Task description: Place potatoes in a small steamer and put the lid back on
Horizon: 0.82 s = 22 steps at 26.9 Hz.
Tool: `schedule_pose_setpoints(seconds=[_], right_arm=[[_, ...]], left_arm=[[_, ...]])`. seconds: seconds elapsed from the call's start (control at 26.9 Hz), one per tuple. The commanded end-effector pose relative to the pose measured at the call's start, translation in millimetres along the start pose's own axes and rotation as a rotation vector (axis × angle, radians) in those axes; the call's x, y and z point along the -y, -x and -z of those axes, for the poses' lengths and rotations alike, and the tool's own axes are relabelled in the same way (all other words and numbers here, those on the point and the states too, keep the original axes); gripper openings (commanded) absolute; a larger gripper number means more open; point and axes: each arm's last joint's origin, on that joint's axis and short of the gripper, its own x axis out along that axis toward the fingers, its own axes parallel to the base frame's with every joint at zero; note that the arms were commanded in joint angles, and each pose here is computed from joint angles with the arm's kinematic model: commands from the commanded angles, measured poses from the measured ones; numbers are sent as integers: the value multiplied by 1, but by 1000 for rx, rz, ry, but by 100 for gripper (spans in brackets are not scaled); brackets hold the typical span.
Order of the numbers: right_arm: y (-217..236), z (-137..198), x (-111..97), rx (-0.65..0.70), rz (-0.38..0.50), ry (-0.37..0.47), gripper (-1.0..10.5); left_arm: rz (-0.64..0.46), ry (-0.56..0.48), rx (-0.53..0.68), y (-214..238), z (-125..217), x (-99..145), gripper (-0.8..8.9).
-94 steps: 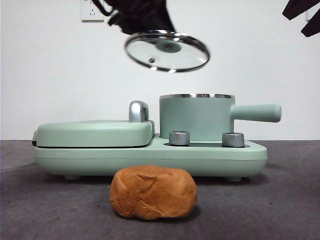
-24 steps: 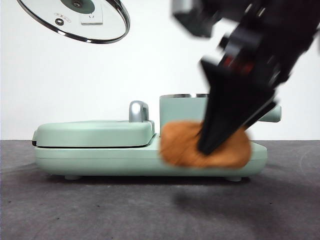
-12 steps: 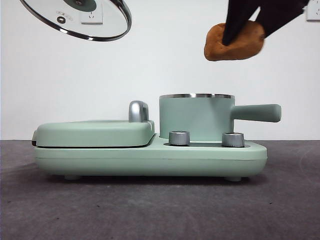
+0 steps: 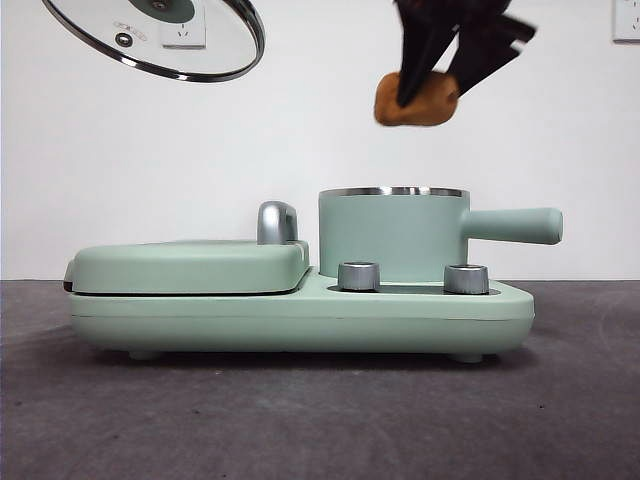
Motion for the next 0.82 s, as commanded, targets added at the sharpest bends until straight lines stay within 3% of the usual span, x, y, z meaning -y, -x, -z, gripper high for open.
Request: schedule_pose_setpoints(seconds=[0.04,0.45,0.82], right_arm=[[-25,-10,3,-16,0,18,143],[-100,-5,14,-90,8,6,143],[-124,5,16,-150,5,-1,144]], left_arm=[[-1,0,39,1,-7,0,15],[0,12,33,1,-7,0,15],[0,12,34,1,-7,0,15]])
